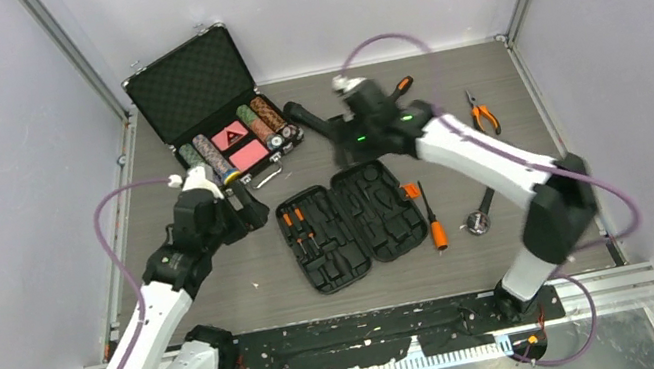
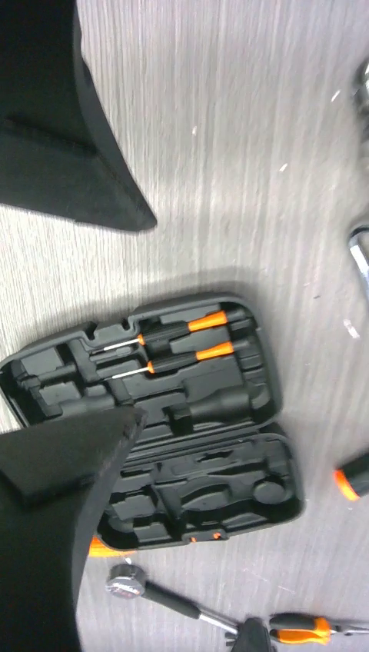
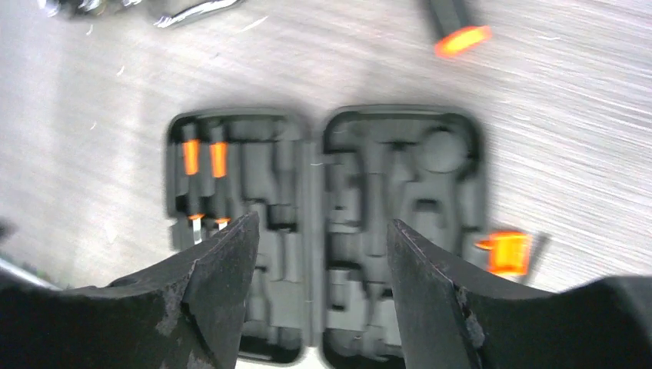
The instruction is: Pack the tool kit
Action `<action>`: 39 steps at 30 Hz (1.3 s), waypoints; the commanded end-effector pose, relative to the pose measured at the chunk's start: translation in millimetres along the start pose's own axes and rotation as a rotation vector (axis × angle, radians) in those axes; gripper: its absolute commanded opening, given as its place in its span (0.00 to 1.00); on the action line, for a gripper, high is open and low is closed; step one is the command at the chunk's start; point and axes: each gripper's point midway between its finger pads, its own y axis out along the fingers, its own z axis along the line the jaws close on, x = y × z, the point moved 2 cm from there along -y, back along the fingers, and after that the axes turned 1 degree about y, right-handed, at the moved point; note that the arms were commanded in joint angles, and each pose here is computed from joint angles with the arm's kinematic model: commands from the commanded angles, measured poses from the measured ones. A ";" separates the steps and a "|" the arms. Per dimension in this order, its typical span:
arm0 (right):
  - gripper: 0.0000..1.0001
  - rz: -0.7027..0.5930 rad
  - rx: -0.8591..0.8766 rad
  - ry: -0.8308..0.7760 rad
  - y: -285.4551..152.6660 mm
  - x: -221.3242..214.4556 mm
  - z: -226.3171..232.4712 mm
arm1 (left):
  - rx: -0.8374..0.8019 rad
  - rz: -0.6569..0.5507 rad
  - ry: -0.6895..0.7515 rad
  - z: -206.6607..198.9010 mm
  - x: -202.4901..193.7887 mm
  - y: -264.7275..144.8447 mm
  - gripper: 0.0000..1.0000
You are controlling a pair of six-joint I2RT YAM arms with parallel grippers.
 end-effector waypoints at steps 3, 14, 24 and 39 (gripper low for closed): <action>0.68 -0.018 -0.150 0.192 -24.5 -39.9 -124.2 | 0.095 -0.201 0.163 9.6 57.8 -52.8 0.99; 0.67 0.140 -0.090 0.298 5.8 -112.5 -152.3 | 0.147 -0.514 0.312 -2.7 135.1 -82.6 1.00; 0.41 0.224 0.008 0.334 27.1 -137.5 -128.4 | 0.198 -0.538 0.340 -1.6 151.9 -60.5 1.00; 0.63 0.101 -0.263 0.281 -38.9 -103.2 -161.5 | 0.261 -0.550 0.391 12.0 145.4 -76.0 1.00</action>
